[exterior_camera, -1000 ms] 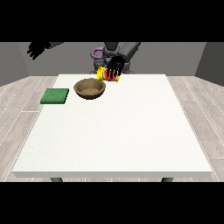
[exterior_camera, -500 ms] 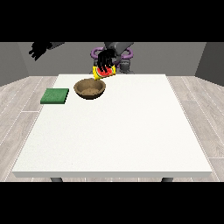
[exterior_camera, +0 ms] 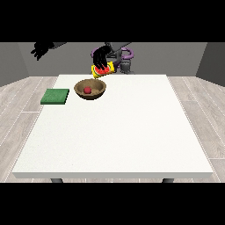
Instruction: Pick the cup and pour the ball into the bowl, then pick the bowl and place it on the pad
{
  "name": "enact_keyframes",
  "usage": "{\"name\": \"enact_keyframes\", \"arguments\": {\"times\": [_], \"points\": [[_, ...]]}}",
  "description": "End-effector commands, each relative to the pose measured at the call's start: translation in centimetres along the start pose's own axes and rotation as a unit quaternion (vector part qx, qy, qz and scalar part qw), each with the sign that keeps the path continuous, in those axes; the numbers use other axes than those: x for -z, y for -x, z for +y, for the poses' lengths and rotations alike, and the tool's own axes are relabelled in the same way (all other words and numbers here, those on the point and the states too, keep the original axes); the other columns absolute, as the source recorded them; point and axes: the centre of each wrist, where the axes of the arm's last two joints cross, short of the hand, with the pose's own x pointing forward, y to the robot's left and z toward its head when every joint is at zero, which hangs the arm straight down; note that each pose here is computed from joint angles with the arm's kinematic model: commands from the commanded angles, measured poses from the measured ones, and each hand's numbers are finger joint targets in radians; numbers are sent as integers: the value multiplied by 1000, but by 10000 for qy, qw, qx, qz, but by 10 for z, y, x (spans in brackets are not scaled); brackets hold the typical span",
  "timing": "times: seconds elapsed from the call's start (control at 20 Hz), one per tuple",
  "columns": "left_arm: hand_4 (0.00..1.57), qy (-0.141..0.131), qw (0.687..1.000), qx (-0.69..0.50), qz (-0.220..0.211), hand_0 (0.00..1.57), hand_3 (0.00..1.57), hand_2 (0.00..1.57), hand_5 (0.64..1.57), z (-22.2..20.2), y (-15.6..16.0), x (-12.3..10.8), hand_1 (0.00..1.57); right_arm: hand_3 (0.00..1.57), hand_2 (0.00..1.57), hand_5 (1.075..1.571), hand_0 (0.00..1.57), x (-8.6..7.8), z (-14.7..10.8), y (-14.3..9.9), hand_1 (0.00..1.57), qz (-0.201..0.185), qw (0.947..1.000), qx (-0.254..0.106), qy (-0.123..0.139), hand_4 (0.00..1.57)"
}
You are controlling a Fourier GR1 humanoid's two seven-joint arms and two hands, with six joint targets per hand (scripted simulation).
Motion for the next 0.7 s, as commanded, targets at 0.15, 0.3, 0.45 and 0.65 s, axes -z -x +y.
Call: {"name": "enact_keyframes", "arguments": {"times": [0.15,0.3,0.45,0.65], "points": [[1105,-267,9843,-1611,668,748,1544,1571,1556,-3,51,7,748,165,0,1550,0,-18,-3,15,0,316,9990,54,320,706],[1316,-351,9401,-3271,891,1040,1149,1508,1562,2,83,9,1040,178,0,1553,0,-23,-24,4,0,308,9981,-115,522,737],[1285,-742,8707,-4697,1256,635,669,936,1545,16,122,14,635,132,0,1559,0,-23,-16,16,0,312,9966,-2,768,777],[1150,-876,7498,-6387,1488,0,0,0,1568,24,170,14,0,0,0,1556,0,-22,-4,24,0,378,9960,-27,810,785]]}}
